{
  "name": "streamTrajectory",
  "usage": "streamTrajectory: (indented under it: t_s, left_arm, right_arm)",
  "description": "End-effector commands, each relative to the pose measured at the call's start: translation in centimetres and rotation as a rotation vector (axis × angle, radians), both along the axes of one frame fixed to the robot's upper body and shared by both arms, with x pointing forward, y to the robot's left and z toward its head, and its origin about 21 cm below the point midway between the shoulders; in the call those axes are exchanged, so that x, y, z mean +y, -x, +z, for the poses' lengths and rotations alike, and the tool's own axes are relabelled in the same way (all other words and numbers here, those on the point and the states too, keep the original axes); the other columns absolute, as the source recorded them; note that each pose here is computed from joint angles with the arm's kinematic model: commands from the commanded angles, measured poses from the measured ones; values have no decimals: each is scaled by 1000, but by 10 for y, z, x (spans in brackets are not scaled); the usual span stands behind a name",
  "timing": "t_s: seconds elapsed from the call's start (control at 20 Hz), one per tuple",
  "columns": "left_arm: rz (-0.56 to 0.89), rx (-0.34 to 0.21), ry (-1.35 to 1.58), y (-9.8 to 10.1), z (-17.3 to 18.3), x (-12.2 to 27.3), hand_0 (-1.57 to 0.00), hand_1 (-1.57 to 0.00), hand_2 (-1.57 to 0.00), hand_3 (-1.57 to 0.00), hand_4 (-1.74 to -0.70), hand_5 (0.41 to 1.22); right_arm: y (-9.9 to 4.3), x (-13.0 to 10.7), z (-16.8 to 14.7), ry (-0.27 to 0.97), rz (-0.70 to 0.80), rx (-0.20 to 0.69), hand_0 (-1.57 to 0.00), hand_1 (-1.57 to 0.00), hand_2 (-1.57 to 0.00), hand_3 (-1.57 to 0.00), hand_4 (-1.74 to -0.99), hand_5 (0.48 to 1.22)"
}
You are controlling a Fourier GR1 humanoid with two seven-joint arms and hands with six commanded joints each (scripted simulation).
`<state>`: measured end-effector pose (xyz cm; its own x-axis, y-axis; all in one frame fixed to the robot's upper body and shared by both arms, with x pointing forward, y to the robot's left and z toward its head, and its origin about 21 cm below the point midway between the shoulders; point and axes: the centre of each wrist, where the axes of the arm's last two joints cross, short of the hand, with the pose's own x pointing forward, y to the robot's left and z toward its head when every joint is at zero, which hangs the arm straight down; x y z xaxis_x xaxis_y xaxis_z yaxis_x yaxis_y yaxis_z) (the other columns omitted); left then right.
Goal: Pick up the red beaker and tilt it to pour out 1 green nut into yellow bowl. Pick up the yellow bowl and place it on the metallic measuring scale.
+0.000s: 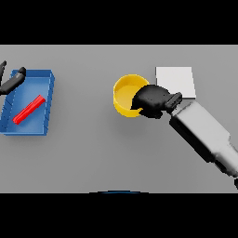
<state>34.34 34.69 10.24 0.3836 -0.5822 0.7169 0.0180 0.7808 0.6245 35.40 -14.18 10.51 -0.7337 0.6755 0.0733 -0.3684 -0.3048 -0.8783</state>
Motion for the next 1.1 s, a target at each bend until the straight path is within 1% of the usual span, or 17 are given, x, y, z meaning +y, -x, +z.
streamTrajectory:
  t_s: [0.0, 0.1, 0.2, 0.25, 0.35, 0.45, 0.55, 0.7, 0.8, 0.9, 1.0, 1.05]
  left_arm:
    - [-6, -2, -10, 1, -4, -1, 1, 1, 1, 1, -717, 686]
    - [-10, -3, 0, 1, -2, -5, 1, 1, 1, 1, -714, 686]
    - [-3, -2, -1, -3, -2, -8, 1, 1, 1, 1, -718, 686]
    - [-6, -14, -2, -1, 2, -5, 1, 1, 1, 1, -720, 688]
    - [6, -2, -8, 2, 2, -1, 1, 1, 1, 1, -723, 698]
    - [-2, -9, -3, 0, 3, -5, 1, 1, 1, 1, -727, 710]
    - [5, -4, 0, 1, 2, -4, 1, 1, 1, 1, -730, 719]
    - [18, 0, 2, 2, 2, -6, 1, 1, 1, 1, -731, 724]
    - [25, 0, 4, 1, 4, -3, 1, 1, 1, 1, -737, 730]
    - [21, 12, 7, 4, 4, -7, 1, 1, 1, 1, -737, 738]
    - [21, 11, -6, 4, 5, -5, 1, 1, 1, 1, -727, 734]
    - [18, 16, -11, 6, 5, -4, 1, 1, 1, 1, -722, 732]
  right_arm:
    - [1, -7, 7, 2, -11, -23, -1565, -1565, -1426, -1194, -1739, 1219]
    - [3, -12, 12, 0, -51, -54, -1567, -1567, -1478, -1170, -1740, 1220]
    - [5, -12, 16, -10, -52, -61, -1559, -1568, -1512, -1163, -1740, 1220]
    - [5, -15, 15, -6, -66, -66, -1561, -1569, -1524, -1161, -1740, 1220]
    - [-3, -26, 21, -1, -99, -99, -1565, -1570, -1513, -1155, -1741, 1220]
    - [-9, -33, 22, -12, -123, -128, -1567, -1570, -1527, -1151, -1741, 1221]
    - [-16, -42, 22, -15, -160, -139, -1568, -1570, -1537, -1153, -1741, 1221]
    - [-31, -60, 21, -27, -234, -148, -1570, -1571, -1537, -1150, -1741, 1221]
    - [-37, -71, 15, -21, -261, -164, -1570, -1571, -1540, -1143, -1741, 1221]
    - [-44, -80, 15, -22, -309, -174, -1570, -1571, -1549, -1147, -1741, 1221]
    - [-48, -89, 4, -15, -338, -159, -1571, -1571, -1537, -1147, -1741, 1221]
    - [-52, -94, 4, -14, -351, -156, -1571, -1571, -1519, -1156, -1741, 1221]
